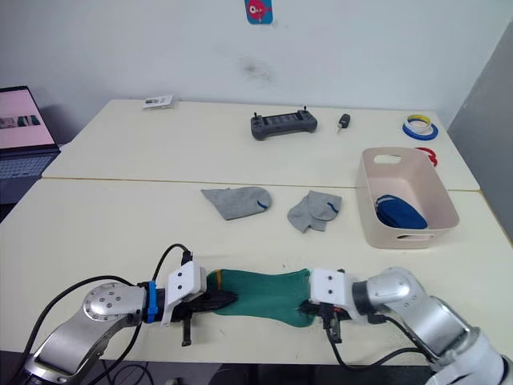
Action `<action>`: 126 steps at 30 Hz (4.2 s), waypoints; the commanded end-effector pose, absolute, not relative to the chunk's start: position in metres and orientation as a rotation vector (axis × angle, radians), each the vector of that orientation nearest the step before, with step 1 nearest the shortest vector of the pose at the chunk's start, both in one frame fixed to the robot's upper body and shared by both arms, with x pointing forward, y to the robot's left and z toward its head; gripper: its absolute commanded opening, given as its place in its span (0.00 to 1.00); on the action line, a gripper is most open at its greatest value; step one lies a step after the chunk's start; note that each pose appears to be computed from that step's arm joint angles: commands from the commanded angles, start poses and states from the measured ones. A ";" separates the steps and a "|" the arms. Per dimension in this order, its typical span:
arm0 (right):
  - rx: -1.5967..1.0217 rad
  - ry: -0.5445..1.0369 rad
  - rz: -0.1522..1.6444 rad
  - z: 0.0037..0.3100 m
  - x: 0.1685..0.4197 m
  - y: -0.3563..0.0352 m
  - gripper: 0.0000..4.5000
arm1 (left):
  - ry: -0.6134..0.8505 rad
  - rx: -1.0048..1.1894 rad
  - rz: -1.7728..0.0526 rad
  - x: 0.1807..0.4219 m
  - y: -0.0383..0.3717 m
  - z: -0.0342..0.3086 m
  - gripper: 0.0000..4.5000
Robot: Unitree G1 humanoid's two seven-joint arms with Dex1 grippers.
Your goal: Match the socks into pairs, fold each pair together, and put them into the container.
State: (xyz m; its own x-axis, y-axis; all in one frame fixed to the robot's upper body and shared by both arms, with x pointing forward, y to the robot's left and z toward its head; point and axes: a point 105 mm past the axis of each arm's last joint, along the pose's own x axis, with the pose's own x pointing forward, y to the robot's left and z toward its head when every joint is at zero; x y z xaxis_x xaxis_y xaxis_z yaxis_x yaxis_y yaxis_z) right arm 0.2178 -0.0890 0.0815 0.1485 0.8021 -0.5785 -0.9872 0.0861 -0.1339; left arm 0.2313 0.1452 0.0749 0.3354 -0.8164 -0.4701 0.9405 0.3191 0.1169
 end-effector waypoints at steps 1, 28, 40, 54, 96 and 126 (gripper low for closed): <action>-0.516 0.335 1.356 0.105 0.215 -0.090 0.01 | 0.251 0.416 -1.211 0.235 0.134 0.102 0.00; -0.026 0.620 0.877 0.079 0.206 -0.124 0.68 | 0.439 0.455 -1.124 0.238 0.164 0.044 0.00; 0.062 0.673 0.922 0.068 0.211 -0.081 0.68 | 0.431 0.469 -1.140 0.234 0.160 0.044 0.00; 0.276 0.665 0.944 0.080 0.224 -0.081 0.16 | 0.399 0.424 -1.076 0.240 0.161 0.053 0.00; 0.227 0.683 1.124 0.127 0.232 -0.061 0.01 | 0.414 0.346 -1.198 0.258 0.096 0.054 0.00; 0.430 0.701 1.164 0.136 0.234 -0.044 0.63 | 0.389 0.337 -1.150 0.256 0.106 0.055 0.00</action>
